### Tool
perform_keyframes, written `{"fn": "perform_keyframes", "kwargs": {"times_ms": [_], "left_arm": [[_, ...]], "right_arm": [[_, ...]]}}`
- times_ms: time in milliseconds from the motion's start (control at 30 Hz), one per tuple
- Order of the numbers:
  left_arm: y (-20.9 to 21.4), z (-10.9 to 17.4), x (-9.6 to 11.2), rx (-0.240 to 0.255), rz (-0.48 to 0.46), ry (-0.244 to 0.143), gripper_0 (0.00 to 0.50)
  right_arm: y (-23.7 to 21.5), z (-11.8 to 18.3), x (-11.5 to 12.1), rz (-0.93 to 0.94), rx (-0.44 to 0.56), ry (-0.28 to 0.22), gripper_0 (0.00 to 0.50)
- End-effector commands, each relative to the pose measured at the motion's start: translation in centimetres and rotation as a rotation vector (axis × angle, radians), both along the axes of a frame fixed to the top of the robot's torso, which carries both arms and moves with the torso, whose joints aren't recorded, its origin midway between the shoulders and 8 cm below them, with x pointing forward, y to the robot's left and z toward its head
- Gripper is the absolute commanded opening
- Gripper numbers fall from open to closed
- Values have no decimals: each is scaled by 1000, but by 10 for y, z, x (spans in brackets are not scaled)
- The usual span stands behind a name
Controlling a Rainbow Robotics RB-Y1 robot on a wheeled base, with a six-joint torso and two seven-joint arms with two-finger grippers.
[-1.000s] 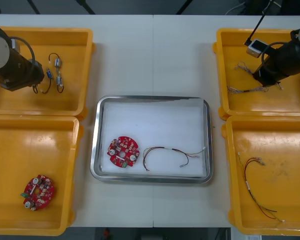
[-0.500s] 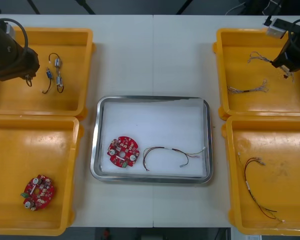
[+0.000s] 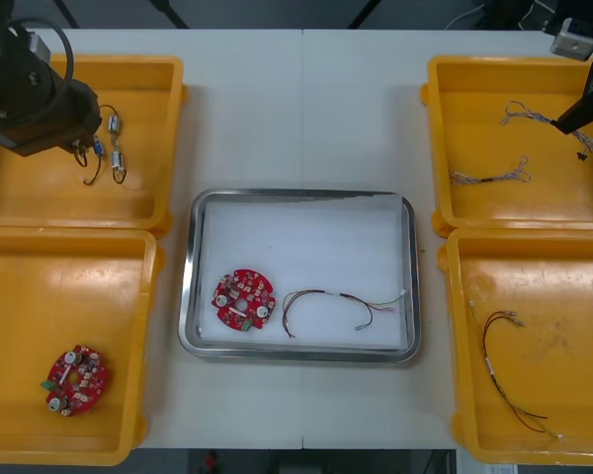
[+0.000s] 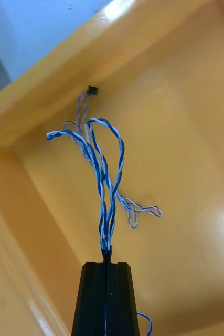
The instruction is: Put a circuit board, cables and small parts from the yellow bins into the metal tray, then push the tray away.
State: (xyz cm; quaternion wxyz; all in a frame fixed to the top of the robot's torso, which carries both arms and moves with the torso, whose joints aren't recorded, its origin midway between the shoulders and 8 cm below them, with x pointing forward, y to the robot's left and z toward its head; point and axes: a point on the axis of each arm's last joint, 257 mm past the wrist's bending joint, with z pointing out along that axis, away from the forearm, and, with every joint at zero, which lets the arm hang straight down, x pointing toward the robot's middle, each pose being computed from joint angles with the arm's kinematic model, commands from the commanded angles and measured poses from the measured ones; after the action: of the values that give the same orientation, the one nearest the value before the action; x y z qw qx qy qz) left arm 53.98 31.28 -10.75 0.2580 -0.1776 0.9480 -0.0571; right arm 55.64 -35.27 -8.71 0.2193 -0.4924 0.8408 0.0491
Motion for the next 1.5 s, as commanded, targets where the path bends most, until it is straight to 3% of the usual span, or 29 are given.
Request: {"fn": "perform_keyframes", "kwargs": {"times_ms": [33,400,600,967,1233,1500], "left_arm": [[-12,22,-14,-70,59,-14,0],[-80,3,-42,-160,91,25,0],[-110,-16,-54,-200,121,11,0],[-156,-58,-62,-163,176,-33,0],[-188,-79,-65,-162,188,-20,0],[-209,-112,-63,-100,199,-24,0]], "right_arm": [[-3,53,-2,26,-26,-71,0],[11,64,-14,-70,-19,-9,0],[18,60,-16,-120,-41,-11,0],[34,47,-26,-206,-48,-28,0],[41,41,-33,-264,-45,-25,0],[45,26,-40,-291,-63,-35,0]]}}
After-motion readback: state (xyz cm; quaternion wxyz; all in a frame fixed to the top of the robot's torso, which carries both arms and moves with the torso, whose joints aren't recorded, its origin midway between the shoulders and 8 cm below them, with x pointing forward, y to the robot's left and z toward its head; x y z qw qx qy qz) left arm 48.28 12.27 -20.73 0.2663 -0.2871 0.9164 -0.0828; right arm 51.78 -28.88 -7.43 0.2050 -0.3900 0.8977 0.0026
